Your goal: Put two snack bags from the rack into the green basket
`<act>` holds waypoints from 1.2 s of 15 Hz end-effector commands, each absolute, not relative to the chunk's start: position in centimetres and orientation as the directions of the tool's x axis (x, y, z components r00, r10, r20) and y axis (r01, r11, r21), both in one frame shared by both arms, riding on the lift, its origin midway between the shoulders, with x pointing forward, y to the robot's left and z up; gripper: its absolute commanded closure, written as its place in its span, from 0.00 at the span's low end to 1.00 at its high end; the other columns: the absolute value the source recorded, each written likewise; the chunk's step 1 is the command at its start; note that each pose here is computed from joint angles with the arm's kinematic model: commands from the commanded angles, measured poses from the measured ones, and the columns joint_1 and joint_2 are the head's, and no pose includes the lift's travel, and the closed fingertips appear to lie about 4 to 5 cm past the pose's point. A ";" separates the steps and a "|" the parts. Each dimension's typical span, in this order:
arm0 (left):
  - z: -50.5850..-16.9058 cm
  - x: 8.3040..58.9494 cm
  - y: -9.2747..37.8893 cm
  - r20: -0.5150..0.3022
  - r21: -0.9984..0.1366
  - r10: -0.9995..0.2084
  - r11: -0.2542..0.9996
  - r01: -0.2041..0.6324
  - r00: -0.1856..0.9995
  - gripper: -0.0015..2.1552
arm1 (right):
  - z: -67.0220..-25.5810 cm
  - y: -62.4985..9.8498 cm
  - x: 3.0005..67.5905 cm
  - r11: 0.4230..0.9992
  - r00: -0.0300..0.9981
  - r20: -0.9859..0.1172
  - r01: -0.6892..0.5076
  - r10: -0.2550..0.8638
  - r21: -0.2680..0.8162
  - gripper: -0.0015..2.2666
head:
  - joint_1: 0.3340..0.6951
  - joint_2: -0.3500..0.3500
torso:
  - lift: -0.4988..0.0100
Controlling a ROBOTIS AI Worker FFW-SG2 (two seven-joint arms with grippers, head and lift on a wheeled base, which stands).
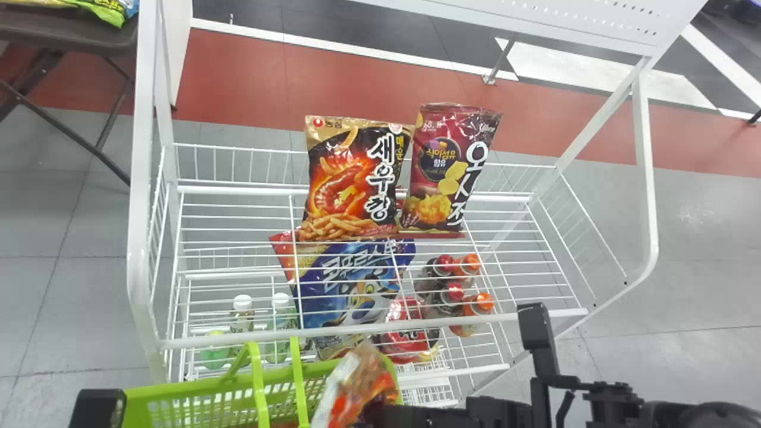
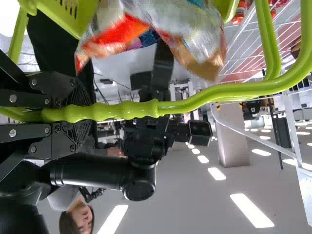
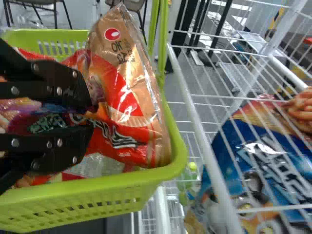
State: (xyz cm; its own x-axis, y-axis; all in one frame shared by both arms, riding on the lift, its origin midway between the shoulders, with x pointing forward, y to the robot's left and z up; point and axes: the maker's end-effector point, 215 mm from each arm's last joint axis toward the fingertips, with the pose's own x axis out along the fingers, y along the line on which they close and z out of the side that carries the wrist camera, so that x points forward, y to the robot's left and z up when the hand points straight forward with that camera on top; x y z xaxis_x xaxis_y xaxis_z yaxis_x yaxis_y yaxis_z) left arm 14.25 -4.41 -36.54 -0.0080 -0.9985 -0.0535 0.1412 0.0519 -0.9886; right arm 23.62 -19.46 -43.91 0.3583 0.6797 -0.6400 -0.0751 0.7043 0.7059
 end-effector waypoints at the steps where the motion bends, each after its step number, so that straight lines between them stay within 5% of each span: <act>1: -36.4 14.2 -4.6 -0.050 -0.989 -0.999 0.048 0.140 -0.010 0.68 | -42.8 -19.7 23.8 0.711 0.375 -0.637 -0.094 0.674 0.697 0.02 | 1.00 0.00 | 0.97; 6: -36.5 13.7 -4.6 -0.047 -0.991 -0.999 0.045 0.129 -0.012 0.68 | -36.9 -19.9 24.1 0.635 0.466 -0.503 -0.179 0.728 0.752 0.02 | 1.00 0.00 | 0.97; 10: -36.9 13.5 -4.5 -0.052 -0.992 -0.999 0.050 0.118 -0.009 0.68 | -37.1 -19.5 21.4 0.594 0.471 -0.467 -0.164 0.748 0.787 0.03 | 1.00 0.00 | 0.97; 14: -37.3 13.5 -4.3 -0.052 -0.993 -0.999 0.051 0.106 -0.005 0.68 | -33.6 -23.5 31.2 0.789 0.789 -0.286 -0.363 0.543 0.495 0.04 | 1.00 0.00 | 0.97; 18: -37.5 13.6 -4.5 -0.046 -0.994 -0.999 0.046 0.104 -0.001 0.68 | -30.0 -24.4 35.9 0.909 0.917 -0.120 -0.348 0.382 0.229 0.04 | 1.00 0.00 | 0.97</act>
